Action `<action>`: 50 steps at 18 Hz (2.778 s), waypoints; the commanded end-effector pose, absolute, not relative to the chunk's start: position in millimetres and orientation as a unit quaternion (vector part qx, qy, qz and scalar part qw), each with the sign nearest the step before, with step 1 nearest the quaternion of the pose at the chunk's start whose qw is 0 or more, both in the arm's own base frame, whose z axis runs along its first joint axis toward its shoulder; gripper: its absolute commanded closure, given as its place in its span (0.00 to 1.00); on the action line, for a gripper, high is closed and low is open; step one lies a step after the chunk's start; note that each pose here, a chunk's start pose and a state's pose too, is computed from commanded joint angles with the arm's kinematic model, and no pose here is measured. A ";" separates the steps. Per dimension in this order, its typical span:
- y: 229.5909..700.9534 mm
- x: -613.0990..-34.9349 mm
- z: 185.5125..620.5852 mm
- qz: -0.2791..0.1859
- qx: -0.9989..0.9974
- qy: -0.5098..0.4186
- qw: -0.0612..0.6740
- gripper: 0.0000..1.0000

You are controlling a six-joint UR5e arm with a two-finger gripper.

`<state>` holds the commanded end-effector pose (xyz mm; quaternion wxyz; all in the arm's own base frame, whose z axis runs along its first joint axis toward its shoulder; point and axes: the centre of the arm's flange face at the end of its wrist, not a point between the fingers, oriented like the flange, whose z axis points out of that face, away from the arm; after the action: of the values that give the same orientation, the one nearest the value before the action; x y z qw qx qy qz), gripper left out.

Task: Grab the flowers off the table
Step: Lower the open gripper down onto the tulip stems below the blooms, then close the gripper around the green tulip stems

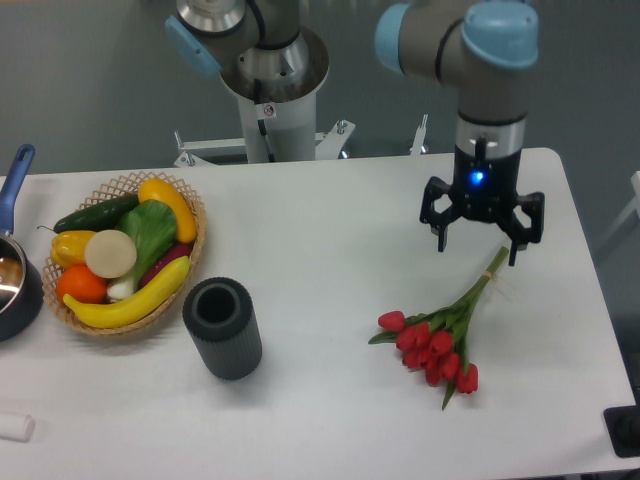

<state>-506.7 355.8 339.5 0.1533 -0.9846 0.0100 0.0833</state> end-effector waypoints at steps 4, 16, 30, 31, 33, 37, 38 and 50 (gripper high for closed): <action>358.3 -513.5 307.1 0.058 -0.988 0.015 0.143 0.00; 357.4 -527.8 252.2 0.031 -0.992 0.040 0.120 0.00; 354.7 -534.7 204.5 0.021 -0.993 0.089 0.068 0.00; 354.9 -537.0 198.9 0.021 -0.994 0.090 0.065 0.00; 353.5 -537.1 197.3 0.024 -0.994 0.089 0.054 0.00; 354.3 -537.0 194.8 0.023 -0.994 0.088 0.053 0.00; 354.5 -537.5 193.3 0.024 -0.994 0.087 0.053 0.00; 362.5 -537.2 192.4 0.032 -0.994 0.087 0.055 0.46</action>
<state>-537.2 362.5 192.4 0.0551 -0.9942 0.0869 0.0324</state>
